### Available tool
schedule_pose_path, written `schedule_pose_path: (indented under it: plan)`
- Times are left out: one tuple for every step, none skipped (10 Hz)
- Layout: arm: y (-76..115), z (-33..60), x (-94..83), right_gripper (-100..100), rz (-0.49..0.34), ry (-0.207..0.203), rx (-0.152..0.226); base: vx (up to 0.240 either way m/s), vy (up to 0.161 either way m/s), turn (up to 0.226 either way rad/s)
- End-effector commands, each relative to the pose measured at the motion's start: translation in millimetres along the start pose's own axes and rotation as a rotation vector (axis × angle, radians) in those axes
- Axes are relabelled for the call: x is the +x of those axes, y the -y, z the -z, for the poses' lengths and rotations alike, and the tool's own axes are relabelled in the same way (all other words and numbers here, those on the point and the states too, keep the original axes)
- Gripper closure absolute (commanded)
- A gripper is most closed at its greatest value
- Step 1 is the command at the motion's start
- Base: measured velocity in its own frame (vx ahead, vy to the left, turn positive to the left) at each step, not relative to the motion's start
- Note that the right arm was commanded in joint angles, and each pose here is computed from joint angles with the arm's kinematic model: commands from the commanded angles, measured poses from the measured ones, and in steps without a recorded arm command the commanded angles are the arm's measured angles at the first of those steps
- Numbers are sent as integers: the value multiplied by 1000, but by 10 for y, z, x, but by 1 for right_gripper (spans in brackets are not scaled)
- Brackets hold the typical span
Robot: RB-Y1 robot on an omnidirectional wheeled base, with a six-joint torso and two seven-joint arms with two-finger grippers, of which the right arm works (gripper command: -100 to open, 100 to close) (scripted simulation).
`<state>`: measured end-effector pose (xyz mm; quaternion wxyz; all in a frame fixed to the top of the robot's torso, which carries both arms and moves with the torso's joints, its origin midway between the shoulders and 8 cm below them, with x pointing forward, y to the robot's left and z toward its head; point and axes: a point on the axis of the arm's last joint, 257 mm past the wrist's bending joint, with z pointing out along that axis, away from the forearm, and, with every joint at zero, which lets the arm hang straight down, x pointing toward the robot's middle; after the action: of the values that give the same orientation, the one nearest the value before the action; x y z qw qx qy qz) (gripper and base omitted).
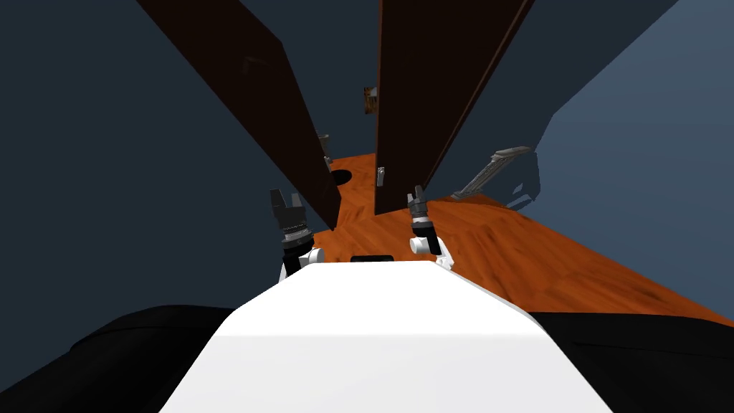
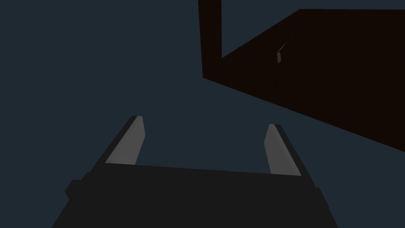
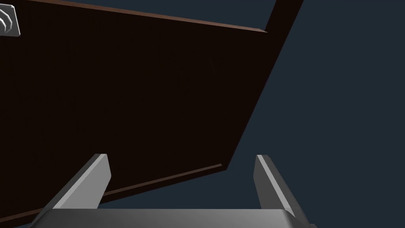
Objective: Push the door open
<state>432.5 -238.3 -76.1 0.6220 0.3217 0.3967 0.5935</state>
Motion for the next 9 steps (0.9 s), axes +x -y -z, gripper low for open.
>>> schedule_pose_path:
  plan:
    - [147,4,7,-100,-14,-10,24,51,1,46]
    - [265,3,14,-100,-26,-19,43,80,-13,91]
    - [343,-13,22,-100,-38,-28,54,97,-10,104]
    - [386,2,19,-100,-37,-28,63,67,-5,36]
    - [506,3,19,-100,-48,-35,83,60,-9,57]
    - [586,-9,20,-100,-58,-43,95,79,-13,104]
    - [681,-16,16,-100,-68,-50,110,102,-7,103]
    - [745,9,8,-100,-67,-48,124,70,0,40]
    - [863,14,-4,-100,-75,-53,145,51,-6,71]
